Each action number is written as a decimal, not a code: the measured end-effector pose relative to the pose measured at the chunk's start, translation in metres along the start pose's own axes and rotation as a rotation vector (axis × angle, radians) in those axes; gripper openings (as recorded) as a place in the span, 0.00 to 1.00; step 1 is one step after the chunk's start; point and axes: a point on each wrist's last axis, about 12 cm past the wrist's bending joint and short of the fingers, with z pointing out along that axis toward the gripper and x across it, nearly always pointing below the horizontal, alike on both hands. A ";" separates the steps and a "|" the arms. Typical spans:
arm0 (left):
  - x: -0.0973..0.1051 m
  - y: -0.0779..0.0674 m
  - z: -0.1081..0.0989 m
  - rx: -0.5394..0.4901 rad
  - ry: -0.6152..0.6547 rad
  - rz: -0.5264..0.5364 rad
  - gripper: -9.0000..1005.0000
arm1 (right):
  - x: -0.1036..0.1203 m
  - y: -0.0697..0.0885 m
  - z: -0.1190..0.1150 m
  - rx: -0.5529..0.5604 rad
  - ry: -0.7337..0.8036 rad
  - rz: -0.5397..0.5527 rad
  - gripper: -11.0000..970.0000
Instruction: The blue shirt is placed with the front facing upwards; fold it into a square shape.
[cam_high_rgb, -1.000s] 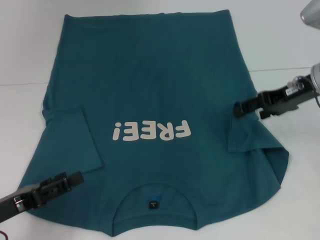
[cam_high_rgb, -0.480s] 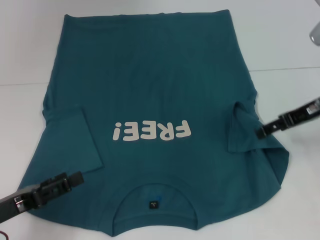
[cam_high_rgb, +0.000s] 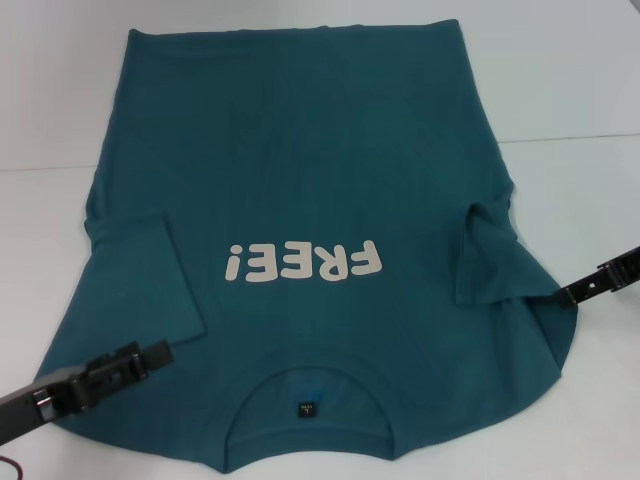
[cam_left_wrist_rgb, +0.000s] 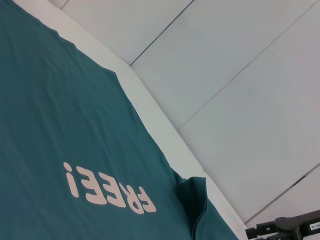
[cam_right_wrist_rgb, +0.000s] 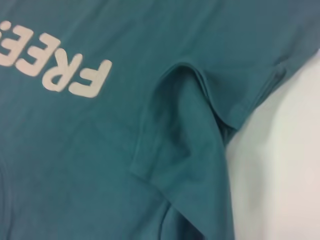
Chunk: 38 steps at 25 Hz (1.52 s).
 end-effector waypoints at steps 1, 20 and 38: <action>0.000 0.000 0.000 0.000 0.000 0.000 0.90 | 0.000 0.001 0.001 0.005 0.000 -0.010 0.95; 0.002 0.000 0.002 0.008 0.001 -0.012 0.89 | -0.007 0.020 0.024 0.172 0.048 -0.108 0.94; 0.002 0.000 0.002 0.008 0.001 -0.012 0.89 | -0.015 0.036 0.036 0.191 0.070 -0.144 0.74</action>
